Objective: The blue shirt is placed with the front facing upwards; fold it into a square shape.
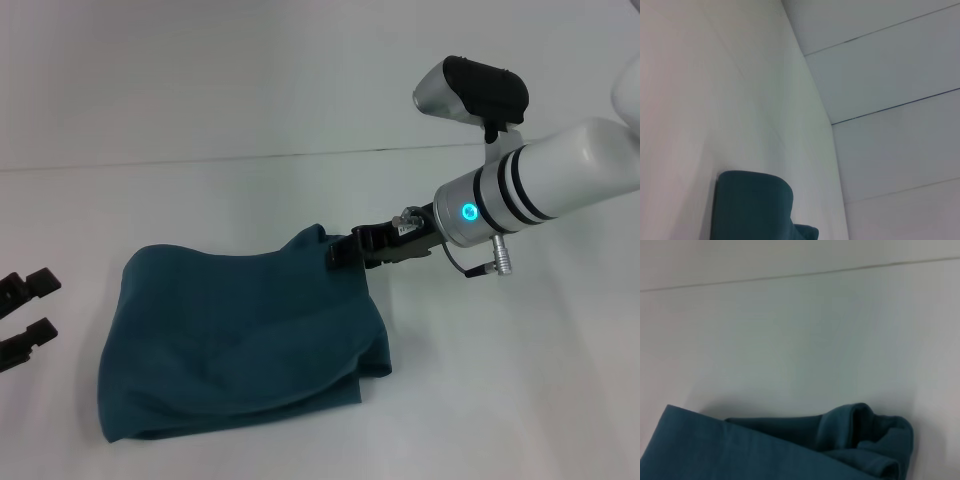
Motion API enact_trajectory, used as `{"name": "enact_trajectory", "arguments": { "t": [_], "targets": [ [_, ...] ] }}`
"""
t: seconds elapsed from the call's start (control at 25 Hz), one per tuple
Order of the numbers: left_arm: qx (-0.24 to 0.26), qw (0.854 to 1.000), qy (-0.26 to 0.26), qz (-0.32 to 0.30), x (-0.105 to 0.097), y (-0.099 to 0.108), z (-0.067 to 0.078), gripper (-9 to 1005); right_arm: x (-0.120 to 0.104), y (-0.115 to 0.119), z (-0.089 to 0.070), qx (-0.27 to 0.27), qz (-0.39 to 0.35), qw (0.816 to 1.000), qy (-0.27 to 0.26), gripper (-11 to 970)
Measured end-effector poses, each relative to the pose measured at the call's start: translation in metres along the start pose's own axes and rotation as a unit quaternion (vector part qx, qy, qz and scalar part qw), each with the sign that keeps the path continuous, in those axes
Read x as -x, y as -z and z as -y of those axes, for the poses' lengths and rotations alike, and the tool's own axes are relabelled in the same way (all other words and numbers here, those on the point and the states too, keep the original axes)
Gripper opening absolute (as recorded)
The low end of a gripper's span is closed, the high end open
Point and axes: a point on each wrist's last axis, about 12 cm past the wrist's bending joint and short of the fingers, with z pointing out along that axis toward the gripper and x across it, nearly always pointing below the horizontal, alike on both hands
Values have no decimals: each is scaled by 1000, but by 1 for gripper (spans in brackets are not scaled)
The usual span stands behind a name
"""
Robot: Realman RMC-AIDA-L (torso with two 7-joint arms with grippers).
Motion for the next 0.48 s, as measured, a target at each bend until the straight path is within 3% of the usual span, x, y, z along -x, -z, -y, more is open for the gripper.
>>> {"name": "enact_trajectory", "arguments": {
  "t": [0.32,0.48],
  "targets": [
    [-2,1000,-2,-2,-1,-3,0,936,-1,-1,-2,3,-5,1000,14,598],
    [-3,1000,-3,-3,-1,-4,0,936,0,-1,-3,7,-3,1000,10,439]
  ]
}}
